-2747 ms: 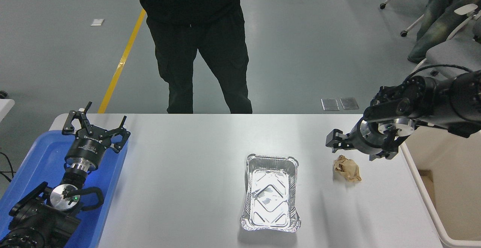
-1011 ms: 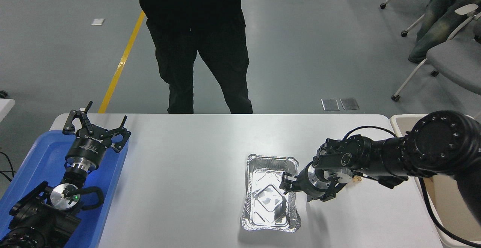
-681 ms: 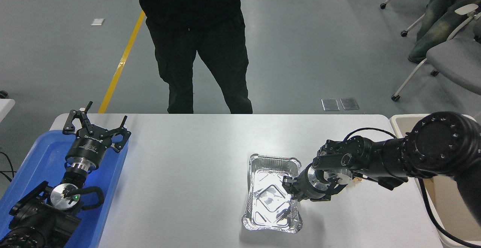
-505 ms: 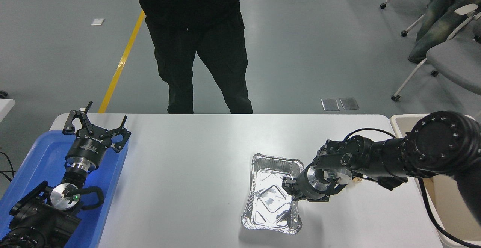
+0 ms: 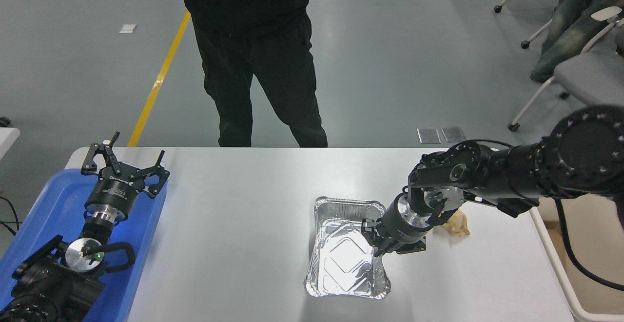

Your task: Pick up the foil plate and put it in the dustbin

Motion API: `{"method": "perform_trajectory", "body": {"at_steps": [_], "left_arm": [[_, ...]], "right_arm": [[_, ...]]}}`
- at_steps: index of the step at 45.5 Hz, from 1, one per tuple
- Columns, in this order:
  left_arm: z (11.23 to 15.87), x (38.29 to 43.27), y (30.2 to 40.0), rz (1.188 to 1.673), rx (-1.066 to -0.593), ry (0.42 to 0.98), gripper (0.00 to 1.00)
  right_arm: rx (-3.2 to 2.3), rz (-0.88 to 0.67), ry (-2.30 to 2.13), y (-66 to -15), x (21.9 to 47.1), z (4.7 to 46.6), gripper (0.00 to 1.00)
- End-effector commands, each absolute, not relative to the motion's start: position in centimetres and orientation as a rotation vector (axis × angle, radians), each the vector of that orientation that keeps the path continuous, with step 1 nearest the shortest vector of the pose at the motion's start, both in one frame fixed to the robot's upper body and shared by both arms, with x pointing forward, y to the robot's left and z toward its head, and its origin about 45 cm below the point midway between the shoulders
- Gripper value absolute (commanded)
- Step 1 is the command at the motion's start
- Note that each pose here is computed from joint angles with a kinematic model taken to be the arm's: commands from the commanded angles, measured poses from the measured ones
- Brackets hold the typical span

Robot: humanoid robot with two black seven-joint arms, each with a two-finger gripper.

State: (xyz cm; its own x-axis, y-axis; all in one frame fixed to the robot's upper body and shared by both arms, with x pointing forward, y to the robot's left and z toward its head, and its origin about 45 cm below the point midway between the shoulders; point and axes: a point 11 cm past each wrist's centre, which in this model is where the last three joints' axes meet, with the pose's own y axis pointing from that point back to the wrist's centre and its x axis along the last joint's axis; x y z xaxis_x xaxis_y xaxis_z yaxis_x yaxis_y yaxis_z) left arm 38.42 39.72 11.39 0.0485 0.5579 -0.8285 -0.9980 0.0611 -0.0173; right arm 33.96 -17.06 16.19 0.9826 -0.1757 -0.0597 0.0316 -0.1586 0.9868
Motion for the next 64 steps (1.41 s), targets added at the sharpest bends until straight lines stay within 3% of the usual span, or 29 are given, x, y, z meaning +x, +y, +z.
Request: {"method": "perform_trajectory", "body": {"at_steps": [1,13,26,41,50,64], "left_arm": [[11.39,38.42,39.71,1.370,-0.744,0.766,0.99],[11.39,38.42,39.71,1.370,-0.744,0.766,0.99],[11.39,38.42,39.71,1.370,-0.744,0.766,0.99],[11.39,38.42,39.71,1.370,-0.744,0.766,0.99],[11.34,38.36,39.75,1.372,-0.746,0.766,0.99],[11.29,38.29,39.86,1.377,-0.750,0.766,0.99]], "right_arm": [[1.718,-0.139,-0.047,-18.1,34.4,25.1,0.00],[1.771,-0.048,-0.104,-19.0,35.8,34.8,0.00],[1.800,0.033,-0.252,-19.3,36.3,41.2,0.00],[1.782,0.040,-0.278,-19.9,36.3,42.0,0.00],[1.685,-0.028,-0.360,-24.1,36.6,41.6,0.00],[1.550,-0.203,-0.592,-35.7,35.8,41.6,0.00]]}}
